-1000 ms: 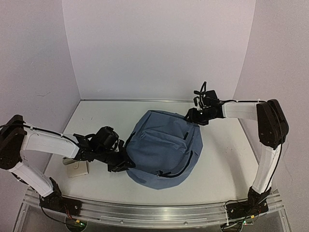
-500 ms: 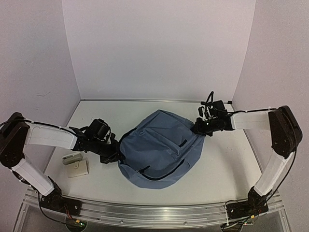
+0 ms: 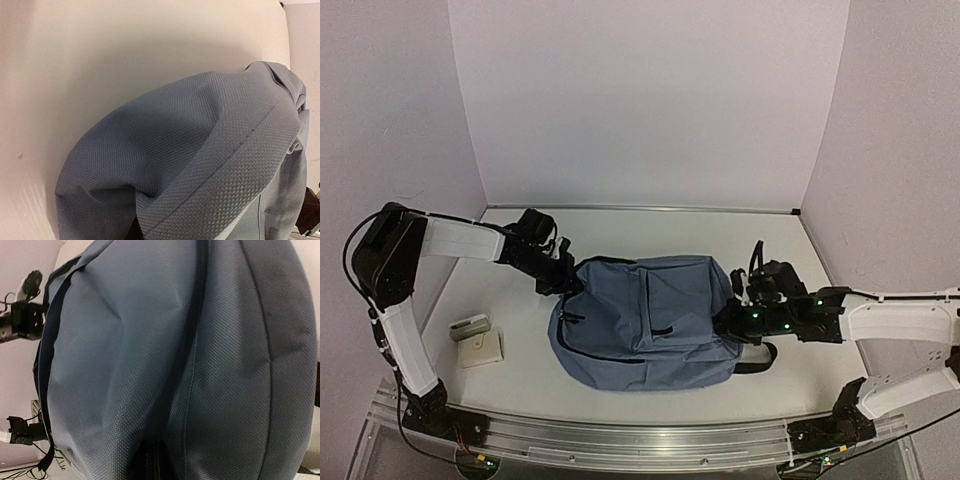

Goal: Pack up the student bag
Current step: Adjust the student bag at the center of the board.

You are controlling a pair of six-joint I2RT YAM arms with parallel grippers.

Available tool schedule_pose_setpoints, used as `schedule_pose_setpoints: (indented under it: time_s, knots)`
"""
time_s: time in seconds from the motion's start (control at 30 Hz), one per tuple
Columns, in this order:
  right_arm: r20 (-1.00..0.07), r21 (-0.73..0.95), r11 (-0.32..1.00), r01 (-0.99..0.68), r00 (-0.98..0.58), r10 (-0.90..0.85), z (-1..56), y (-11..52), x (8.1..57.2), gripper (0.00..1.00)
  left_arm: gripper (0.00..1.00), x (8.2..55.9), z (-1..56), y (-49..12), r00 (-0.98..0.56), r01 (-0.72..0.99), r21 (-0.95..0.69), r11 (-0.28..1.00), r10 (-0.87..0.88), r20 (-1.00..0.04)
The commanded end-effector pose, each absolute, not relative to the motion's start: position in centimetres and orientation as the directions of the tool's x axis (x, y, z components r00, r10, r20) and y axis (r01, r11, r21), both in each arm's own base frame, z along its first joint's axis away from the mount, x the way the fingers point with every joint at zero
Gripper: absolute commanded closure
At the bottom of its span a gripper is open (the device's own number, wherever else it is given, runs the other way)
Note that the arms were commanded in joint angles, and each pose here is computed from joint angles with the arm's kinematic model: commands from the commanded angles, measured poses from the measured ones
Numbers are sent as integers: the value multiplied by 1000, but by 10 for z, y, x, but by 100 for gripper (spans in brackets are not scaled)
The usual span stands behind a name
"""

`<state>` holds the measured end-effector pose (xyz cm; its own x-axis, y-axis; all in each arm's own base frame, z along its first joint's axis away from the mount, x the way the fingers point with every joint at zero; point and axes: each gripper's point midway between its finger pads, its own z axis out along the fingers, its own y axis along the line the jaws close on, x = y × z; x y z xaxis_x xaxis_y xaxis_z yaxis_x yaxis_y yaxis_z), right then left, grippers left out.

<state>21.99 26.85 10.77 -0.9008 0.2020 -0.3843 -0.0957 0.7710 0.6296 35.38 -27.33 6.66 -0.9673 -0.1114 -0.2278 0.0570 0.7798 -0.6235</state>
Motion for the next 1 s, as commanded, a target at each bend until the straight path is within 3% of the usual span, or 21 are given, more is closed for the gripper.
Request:
schedule_pose_setpoints:
  time_s: [0.0,0.1,0.13,0.2,0.27,0.3,0.4,0.6,0.73,0.97]
  knots:
    - [-311,706,705,-69,-925,220,127,281,187,100,99,429,116,-284,-897,217,-649,730,-113,-427]
    - [-350,689,718,-103,-914,204,139,282,187,97,85,436,121,-289,-890,255,-634,730,-78,-448]
    - [-378,660,743,-111,-904,200,143,278,191,86,76,437,122,-286,-885,259,-621,740,-77,-460]
    - [-438,590,798,-127,-880,184,153,266,198,54,54,434,130,-278,-871,266,-582,769,-67,-487]
    - [-495,547,822,-158,-853,166,174,262,205,37,37,428,139,-266,-858,271,-535,800,-52,-511]
    - [-519,540,820,-187,-841,150,186,263,207,35,33,425,144,-259,-851,266,-507,820,-48,-524]
    - [-578,533,797,-286,-810,96,214,273,207,34,25,407,165,-243,-833,267,-463,846,-39,-552]
    - [-633,487,754,-441,-773,-44,232,307,201,41,24,343,191,-268,-802,384,-450,806,49,-596]
    - [-564,480,754,-449,-816,-127,198,332,198,54,24,304,192,-289,-816,395,-499,771,44,-577]
    - [-511,524,720,-455,-844,-161,179,364,189,54,24,269,181,-302,-850,372,-586,720,12,-526]
